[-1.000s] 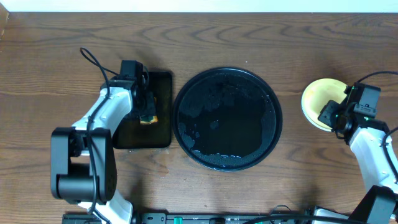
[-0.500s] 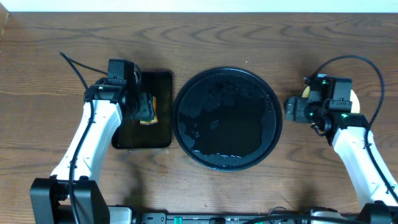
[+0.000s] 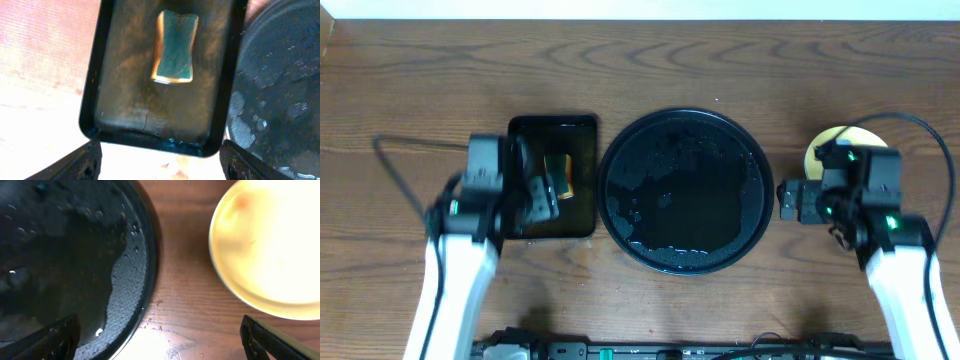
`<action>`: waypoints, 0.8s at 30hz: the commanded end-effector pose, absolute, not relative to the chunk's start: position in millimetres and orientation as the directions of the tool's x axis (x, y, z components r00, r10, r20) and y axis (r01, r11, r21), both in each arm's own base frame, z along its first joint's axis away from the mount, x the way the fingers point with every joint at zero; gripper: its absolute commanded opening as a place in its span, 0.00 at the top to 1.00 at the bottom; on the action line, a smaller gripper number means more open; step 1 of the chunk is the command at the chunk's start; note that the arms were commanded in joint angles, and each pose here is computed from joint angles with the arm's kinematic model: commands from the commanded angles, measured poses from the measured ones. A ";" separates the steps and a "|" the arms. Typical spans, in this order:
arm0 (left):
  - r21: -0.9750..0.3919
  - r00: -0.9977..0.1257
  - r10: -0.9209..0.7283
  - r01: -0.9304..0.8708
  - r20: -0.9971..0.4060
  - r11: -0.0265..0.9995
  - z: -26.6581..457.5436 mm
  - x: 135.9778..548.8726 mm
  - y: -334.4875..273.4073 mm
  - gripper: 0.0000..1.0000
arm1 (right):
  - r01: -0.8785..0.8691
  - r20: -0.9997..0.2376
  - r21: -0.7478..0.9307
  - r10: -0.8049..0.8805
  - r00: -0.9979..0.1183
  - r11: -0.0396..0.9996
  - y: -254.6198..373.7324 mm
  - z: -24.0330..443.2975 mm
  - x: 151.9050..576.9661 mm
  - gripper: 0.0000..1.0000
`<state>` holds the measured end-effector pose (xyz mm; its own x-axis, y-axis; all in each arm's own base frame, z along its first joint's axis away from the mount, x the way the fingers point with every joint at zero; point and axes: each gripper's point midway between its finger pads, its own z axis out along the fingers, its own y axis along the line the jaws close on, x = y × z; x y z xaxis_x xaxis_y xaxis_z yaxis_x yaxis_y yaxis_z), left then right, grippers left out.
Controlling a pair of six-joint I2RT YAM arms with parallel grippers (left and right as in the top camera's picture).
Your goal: Clean dirty plates on tray and stack at the side
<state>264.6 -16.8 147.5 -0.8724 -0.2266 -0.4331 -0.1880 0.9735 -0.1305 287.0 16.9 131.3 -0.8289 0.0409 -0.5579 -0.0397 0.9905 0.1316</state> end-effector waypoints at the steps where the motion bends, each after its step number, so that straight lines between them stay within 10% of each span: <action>1: -0.155 -0.816 -0.209 -0.148 -0.539 0.977 151.6 244.4 -20.1 0.24 | -0.073 -0.649 0.111 0.017 -0.761 0.991 19.9 148.1 269.6 0.01; 24: -0.207 -0.662 -0.223 -0.104 -0.715 0.973 176.9 215.7 -18.1 0.15 | -0.080 -0.766 0.086 0.015 -0.643 0.993 18.0 179.1 244.0 0.01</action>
<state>216.3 -18.4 179.4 -0.6603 -0.2236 -0.7170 -0.1015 0.9725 -0.2097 245.2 16.5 183.2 -0.6354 0.0326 -0.7715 -0.0684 0.9928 0.0982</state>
